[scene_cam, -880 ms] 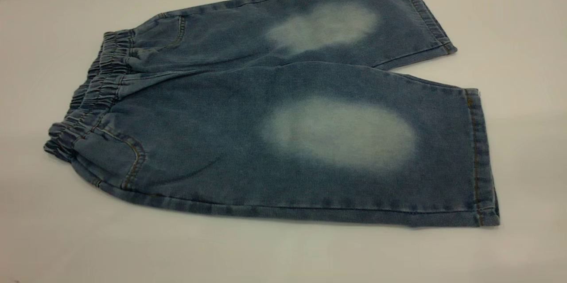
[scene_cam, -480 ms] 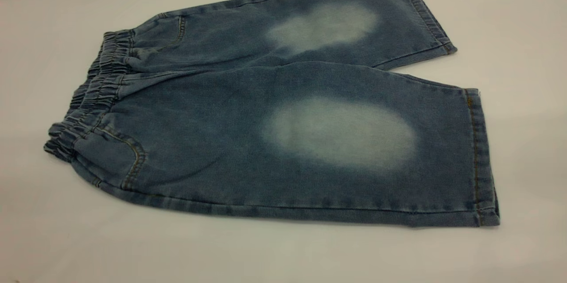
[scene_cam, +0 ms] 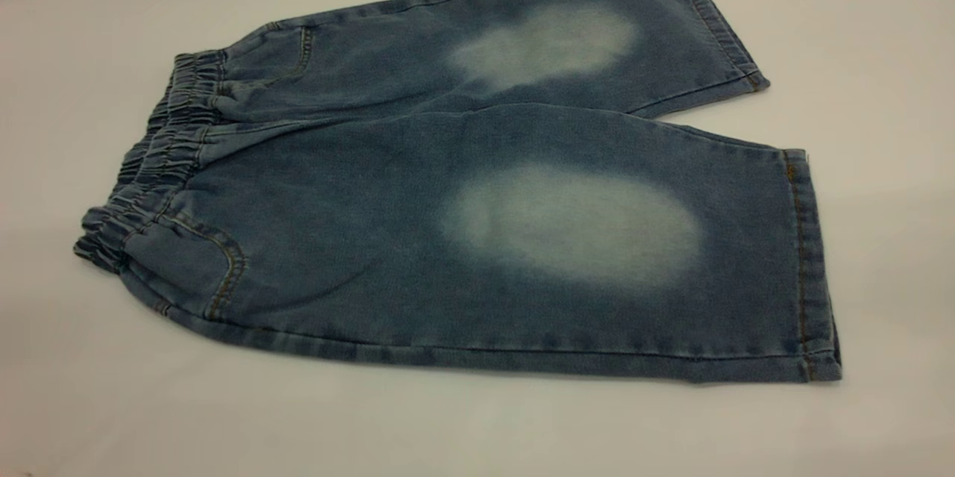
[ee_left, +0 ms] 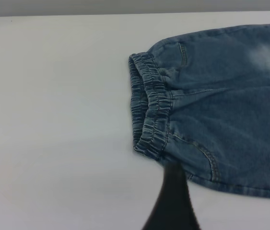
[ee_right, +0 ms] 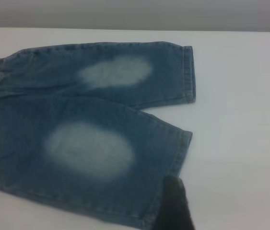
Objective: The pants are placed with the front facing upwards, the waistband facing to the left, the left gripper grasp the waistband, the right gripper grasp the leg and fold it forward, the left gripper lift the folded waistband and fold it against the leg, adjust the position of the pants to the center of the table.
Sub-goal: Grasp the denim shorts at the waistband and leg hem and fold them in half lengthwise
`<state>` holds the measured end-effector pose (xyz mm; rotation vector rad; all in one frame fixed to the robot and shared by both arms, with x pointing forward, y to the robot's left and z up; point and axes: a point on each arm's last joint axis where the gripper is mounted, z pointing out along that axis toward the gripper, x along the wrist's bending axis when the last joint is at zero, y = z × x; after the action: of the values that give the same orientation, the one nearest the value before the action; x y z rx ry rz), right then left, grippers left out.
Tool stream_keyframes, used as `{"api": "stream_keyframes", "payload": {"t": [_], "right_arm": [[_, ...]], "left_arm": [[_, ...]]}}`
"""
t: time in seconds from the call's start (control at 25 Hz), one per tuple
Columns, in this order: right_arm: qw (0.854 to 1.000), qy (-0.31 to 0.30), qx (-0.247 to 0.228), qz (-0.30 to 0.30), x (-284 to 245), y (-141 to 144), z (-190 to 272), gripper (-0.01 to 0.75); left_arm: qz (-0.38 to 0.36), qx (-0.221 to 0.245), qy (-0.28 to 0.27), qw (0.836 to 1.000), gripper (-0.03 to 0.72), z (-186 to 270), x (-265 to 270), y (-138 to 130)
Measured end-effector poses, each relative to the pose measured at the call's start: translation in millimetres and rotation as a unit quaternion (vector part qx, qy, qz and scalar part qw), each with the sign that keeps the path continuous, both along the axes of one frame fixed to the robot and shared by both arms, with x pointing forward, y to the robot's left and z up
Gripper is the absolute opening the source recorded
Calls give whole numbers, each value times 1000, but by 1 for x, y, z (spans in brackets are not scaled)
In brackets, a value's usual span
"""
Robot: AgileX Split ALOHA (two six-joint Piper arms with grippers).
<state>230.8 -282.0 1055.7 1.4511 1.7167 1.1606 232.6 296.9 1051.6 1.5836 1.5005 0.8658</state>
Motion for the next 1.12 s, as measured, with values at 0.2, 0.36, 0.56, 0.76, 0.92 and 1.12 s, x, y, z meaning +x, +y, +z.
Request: {"api": "stream_keyframes", "payload": {"t": [0.2,0.36,0.56,0.76,0.92,1.12], "right_arm": [[1000,0,0,0,0,0,0,465],[1000,0,1,0,0,0,0,465],[1000,0,1,0,0,0,0,463],[1000,0,2,1,0,0,0,462],[1000,0,2,2,0,0,0,462],[1000,-2,8,3,0,1,1,462]], "left_arm": [[0,0,0,1000,519,0,0,0],[0,0,0,1000,519,0,0,0],[0,0,0,1000,519,0,0,0],[0,0,0,1000,519,0,0,0],[0,0,0,1000,519,0,0,0],[0,0,0,1000,519,0,0,0]]}}
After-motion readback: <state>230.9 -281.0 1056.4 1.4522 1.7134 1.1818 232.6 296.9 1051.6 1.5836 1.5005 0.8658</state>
